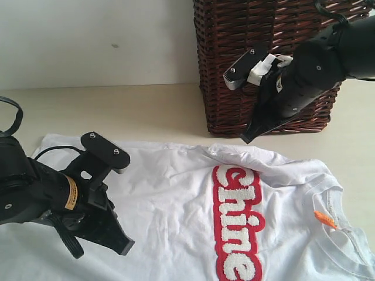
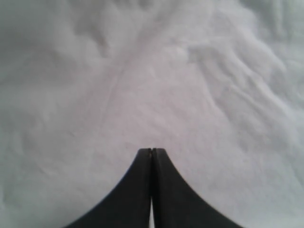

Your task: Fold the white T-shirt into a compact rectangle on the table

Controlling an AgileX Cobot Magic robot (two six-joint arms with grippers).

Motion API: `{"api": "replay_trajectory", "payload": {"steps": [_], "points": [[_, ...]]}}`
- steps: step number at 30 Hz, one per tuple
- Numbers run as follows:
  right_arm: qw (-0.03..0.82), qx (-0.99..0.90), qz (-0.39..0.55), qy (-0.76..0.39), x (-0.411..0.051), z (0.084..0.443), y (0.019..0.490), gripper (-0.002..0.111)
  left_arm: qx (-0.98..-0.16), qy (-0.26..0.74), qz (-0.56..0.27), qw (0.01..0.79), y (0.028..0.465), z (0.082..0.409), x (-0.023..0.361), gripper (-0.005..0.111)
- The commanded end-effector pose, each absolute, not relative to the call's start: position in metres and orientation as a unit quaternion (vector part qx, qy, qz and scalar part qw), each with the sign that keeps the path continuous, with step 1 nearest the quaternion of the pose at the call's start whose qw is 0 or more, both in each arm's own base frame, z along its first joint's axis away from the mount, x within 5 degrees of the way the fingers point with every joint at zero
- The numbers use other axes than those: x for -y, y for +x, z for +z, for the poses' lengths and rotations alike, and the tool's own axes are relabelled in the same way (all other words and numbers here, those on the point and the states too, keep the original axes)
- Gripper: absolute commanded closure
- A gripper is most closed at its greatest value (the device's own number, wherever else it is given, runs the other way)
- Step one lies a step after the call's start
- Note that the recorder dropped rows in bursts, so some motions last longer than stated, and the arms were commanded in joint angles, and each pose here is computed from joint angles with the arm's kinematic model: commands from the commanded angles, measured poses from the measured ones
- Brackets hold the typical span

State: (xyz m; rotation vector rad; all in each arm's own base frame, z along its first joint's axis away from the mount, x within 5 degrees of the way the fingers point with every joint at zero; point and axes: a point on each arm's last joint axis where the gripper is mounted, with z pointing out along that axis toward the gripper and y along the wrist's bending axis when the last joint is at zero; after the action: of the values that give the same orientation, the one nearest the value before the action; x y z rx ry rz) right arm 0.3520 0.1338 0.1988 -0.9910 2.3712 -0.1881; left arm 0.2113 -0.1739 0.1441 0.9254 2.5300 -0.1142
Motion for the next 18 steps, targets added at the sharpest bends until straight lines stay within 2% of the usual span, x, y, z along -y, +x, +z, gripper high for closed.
{"api": "replay_trajectory", "payload": {"steps": [1, 5, 11, 13, 16, 17, 18], "points": [[0.291, -0.874, -0.072, -0.384, -0.14, 0.207, 0.349, 0.108, -0.913, 0.336, -0.045, 0.226, 0.211, 0.144, 0.175, 0.107], [0.249, -0.9, -0.043, -0.355, -0.144, 0.186, 0.347, 0.104, -0.913, 0.336, -0.045, 0.226, 0.211, 0.144, 0.175, 0.107], [0.203, -0.92, -0.041, -0.333, -0.146, 0.143, 0.353, 0.071, -0.914, 0.336, -0.043, 0.224, 0.211, 0.144, 0.175, 0.107], [0.196, -0.925, -0.036, -0.322, -0.148, 0.126, 0.356, 0.066, -0.915, 0.335, -0.043, 0.223, 0.211, 0.144, 0.174, 0.107], [0.182, -0.927, -0.036, -0.325, -0.149, 0.11, 0.357, 0.068, -0.915, 0.335, -0.043, 0.223, 0.211, 0.144, 0.174, 0.107], [0.174, -0.929, -0.037, -0.325, -0.149, 0.105, 0.357, 0.074, -0.915, 0.335, -0.043, 0.223, 0.211, 0.144, 0.174, 0.107], [0.167, -0.93, -0.038, -0.327, -0.148, 0.102, 0.356, 0.088, -0.914, 0.336, -0.043, 0.223, 0.211, 0.144, 0.174, 0.107]]}}
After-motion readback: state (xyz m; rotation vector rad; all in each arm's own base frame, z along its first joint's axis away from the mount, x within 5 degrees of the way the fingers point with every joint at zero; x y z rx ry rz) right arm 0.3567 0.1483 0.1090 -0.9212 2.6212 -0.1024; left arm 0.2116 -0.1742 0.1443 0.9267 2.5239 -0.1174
